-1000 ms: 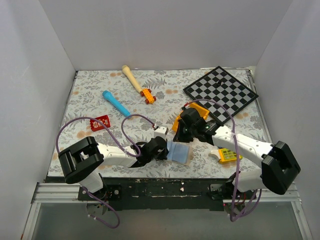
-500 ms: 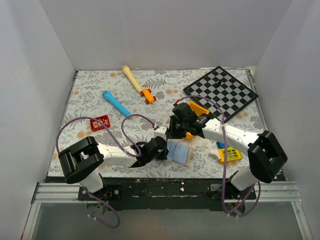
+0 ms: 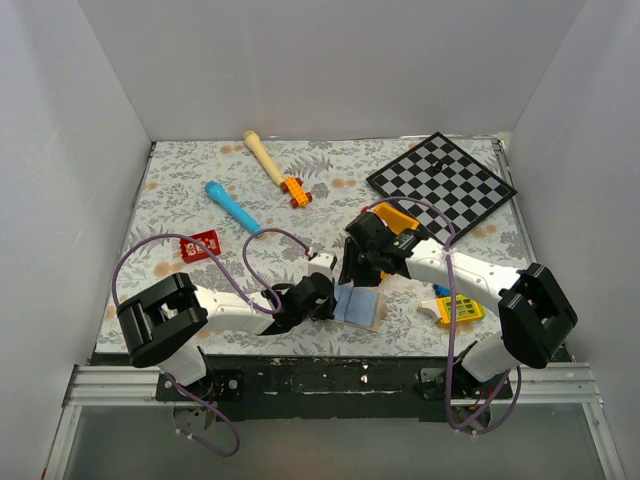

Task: Put the credit cards into the card holder
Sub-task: Open the card holder at the center of the board.

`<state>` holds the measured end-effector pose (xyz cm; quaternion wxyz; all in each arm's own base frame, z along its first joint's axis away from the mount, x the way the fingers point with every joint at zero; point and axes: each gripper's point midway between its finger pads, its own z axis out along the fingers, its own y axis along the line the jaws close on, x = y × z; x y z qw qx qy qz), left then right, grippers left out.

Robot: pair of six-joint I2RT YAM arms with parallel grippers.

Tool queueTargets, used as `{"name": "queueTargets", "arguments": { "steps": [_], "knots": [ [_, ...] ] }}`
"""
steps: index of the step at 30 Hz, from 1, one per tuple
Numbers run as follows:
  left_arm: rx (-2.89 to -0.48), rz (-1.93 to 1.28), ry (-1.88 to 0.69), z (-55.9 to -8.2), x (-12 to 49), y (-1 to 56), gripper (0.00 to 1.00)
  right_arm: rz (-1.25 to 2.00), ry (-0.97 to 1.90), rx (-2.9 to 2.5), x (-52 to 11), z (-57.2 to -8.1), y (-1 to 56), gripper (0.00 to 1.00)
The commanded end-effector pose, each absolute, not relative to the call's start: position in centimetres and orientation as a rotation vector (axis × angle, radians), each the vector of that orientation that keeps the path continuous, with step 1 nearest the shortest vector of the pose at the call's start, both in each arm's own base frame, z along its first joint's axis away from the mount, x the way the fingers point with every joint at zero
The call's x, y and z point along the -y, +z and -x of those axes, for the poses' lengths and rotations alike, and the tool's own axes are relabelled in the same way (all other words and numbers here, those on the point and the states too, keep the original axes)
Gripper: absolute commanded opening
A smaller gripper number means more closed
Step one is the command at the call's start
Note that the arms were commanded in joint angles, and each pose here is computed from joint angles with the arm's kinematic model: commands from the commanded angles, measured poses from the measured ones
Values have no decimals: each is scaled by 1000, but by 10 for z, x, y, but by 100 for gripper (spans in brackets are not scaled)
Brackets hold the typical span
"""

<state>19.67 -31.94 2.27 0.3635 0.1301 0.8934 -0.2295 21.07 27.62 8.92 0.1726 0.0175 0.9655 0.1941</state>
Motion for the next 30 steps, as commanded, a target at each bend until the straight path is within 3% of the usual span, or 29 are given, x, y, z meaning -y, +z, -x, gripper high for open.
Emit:
{"name": "queueTargets", "arguments": {
  "steps": [1,13,19,27,30],
  "knots": [
    [-2354,-367,-517,-191,308,7,0,-76,538,-2749,-279,-210,86,50],
    [-2353,-364,-519,-191,308,7,0,-54,504,-2797,-296,-217,65,47],
    [-2354,-367,-514,-192,308,7,0,-58,502,-2790,-296,-218,62,23],
    [-2363,-371,-506,-191,308,4,0,-70,491,-2734,-273,-208,81,2],
    [-2363,-373,-505,-192,309,4,0,-87,457,-2740,-254,-196,74,1]
  ]
}}
